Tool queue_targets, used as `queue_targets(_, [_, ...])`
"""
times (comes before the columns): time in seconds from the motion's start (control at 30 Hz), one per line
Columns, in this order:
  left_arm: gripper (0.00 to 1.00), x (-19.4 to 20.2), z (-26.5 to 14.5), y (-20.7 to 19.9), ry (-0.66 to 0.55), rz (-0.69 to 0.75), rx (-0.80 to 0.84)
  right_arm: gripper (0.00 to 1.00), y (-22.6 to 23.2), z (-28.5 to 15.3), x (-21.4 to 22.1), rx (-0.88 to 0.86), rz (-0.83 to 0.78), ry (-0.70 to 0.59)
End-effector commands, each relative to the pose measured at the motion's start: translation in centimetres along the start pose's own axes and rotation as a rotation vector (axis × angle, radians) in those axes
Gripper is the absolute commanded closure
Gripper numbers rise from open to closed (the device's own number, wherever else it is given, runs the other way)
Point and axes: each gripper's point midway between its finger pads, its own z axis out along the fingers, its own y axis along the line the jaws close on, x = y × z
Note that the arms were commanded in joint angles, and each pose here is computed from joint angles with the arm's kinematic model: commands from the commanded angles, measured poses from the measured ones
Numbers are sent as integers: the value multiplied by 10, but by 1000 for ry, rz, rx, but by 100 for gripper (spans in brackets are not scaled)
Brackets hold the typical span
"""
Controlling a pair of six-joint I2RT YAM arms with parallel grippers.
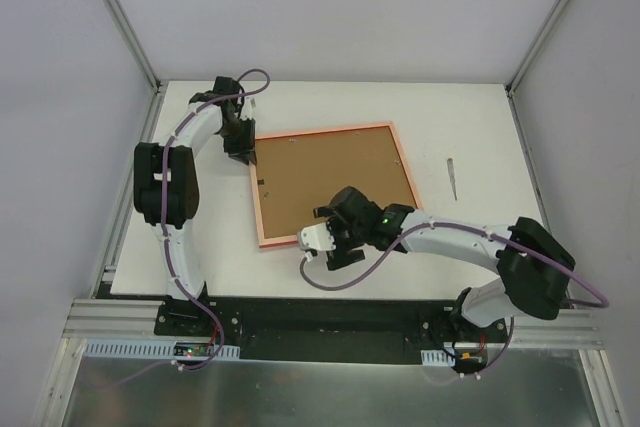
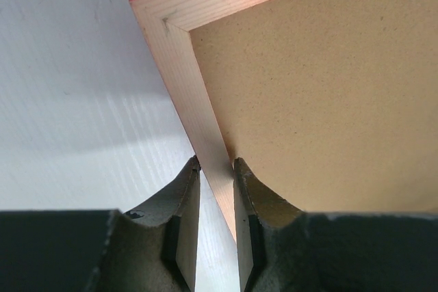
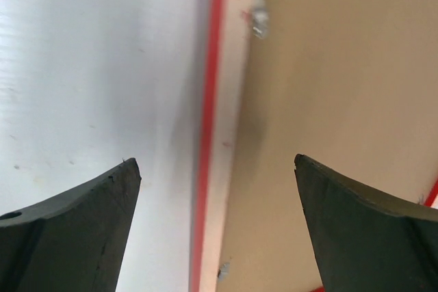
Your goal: Take the photo out of the frame
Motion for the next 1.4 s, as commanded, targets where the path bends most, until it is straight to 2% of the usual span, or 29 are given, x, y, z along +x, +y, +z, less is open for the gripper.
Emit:
queue_targets(0.0, [100,-16,-23,-20,-41,2,84,4,-5,6,-26,36,-78,18])
queue_targets(0.1, [100,-16,-24,-22,-42,2,98,4,1,18,-22,73,-121,65])
queue_targets(0.43, [100,-18,-30,-26,-55,9,109,3,-7,39,-4,373,-218,105])
queue_targets(0.6, [100,-18,-33,-28,-61,13,115,1,-10,48,9,471,-226,183])
queue_targets(0.7, [100,-19,-35,-28,-66,13,115,6,-4,54,19,480,-221,223])
queue_targets(0.93, [100,-22,-42,-30,-80,22,123,35,5,59,40,499,-199,293])
queue_targets(1.17, [100,-20,-41,-30,-74,17,131,88,-13,53,31,572,-166,312])
queue_targets(1.27, [100,-19,-42,-30,-74,18,135,99,-24,48,23,609,-159,312])
queue_targets(1.37, [100,-18,-44,-28,-77,26,134,99,-32,40,14,630,-158,294])
